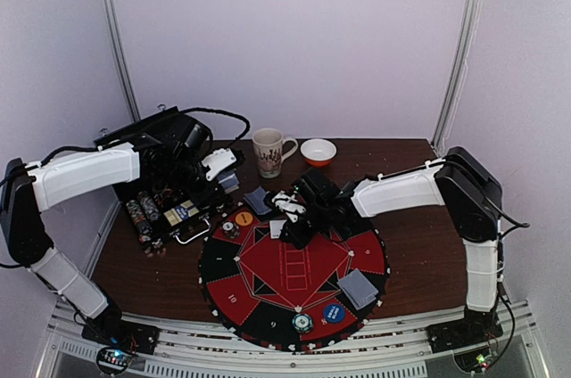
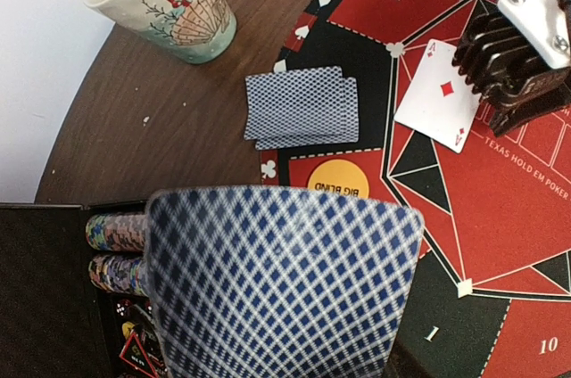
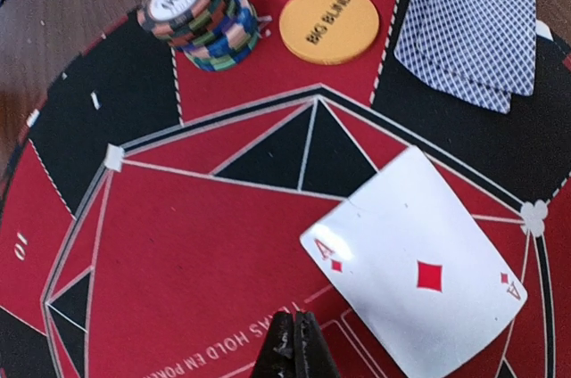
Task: Distribute texas hold em gaming equipment
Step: Adjust the poker card in the community card area.
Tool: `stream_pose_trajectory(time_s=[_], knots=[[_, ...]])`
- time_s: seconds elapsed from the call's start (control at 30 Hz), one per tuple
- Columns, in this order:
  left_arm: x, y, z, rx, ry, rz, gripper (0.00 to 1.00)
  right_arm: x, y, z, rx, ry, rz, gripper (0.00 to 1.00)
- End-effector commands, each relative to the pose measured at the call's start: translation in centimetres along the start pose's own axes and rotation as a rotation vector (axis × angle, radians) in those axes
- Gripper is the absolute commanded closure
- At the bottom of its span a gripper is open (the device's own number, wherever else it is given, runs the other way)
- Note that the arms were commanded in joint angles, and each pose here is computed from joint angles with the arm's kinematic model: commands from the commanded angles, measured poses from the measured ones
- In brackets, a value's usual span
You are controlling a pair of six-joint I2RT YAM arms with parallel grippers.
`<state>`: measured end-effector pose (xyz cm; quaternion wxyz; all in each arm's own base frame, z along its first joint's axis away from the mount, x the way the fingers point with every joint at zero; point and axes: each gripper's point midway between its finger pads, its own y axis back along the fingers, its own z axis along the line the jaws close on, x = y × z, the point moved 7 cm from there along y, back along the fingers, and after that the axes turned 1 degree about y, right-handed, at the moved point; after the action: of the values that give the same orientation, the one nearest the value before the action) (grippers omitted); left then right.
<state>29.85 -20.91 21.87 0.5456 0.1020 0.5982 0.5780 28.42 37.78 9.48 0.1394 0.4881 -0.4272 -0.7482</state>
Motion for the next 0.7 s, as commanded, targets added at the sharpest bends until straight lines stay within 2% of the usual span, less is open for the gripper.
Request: stream_pose_trajectory(time_s=[0.0, 0.27, 0.67], knots=[[-1.1, 0.3, 1.1, -0.028, 0.031, -0.045, 0.55, -3.1, -0.1, 0.6, -0.081, -0.067, -0.143, 1.0], [-1.0, 0.3, 1.4, -0.035, 0.045, -0.042, 0.55, -4.1, -2.9, -0.2, -0.082, -0.193, -0.189, 1.0], [-0.9, 0.3, 1.4, -0.036, 0.046, -0.04, 0.55, -2.6, -3.7, -2.5, 0.053, -0.242, -0.138, 1.0]])
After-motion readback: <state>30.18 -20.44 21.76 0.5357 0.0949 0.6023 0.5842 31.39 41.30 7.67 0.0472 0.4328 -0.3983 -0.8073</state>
